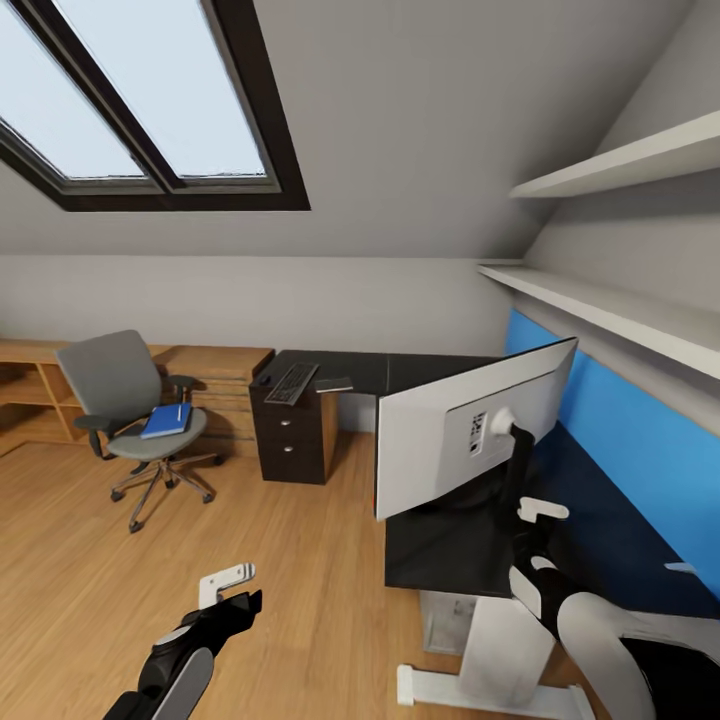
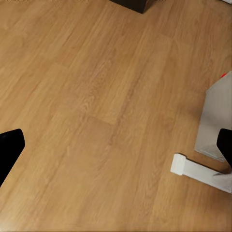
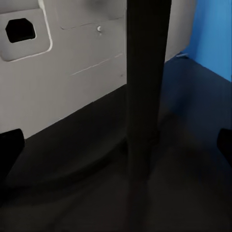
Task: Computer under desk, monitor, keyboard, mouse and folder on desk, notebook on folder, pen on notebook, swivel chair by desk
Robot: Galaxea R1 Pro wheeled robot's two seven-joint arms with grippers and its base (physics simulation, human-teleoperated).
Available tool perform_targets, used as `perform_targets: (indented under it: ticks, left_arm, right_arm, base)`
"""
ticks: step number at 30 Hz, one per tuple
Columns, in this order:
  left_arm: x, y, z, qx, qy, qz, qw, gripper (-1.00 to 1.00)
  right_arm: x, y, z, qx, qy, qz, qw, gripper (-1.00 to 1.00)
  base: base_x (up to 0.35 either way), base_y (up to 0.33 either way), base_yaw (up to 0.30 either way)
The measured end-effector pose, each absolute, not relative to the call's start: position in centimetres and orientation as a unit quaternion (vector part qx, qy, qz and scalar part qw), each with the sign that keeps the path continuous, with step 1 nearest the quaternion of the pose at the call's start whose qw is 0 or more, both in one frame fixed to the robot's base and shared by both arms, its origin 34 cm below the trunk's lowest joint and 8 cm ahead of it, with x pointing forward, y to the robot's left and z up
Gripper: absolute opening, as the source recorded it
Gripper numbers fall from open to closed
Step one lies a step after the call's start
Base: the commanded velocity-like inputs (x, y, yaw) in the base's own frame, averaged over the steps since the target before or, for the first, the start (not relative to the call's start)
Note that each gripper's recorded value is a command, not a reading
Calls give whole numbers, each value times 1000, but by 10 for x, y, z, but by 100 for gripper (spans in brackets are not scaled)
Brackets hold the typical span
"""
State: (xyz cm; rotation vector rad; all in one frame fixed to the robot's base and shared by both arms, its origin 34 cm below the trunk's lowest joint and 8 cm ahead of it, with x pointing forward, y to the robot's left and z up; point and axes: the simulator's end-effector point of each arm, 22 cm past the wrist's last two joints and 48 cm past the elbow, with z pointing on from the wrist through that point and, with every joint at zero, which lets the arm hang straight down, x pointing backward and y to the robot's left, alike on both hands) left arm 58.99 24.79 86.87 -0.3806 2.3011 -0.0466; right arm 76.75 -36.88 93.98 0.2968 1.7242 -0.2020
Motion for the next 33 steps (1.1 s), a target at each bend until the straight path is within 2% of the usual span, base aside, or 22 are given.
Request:
perform_targets:
  ticks: [18, 24, 33]
  left_arm:
    - [588, 236, 867, -135, 910, -23, 391, 100]
    - [587, 235, 866, -135, 910, -23, 391, 100]
    - [585, 236, 861, -135, 912, -21, 386, 100]
  right_arm:
    - [768, -375, 950, 132, 738, -93, 655, 100]
    - [767, -377, 950, 133, 739, -95, 654, 100]
    - [767, -377, 948, 132, 741, -95, 652, 100]
  base:
    - [121, -27, 0]
    - [152, -136, 0]
    - [12, -125, 0]
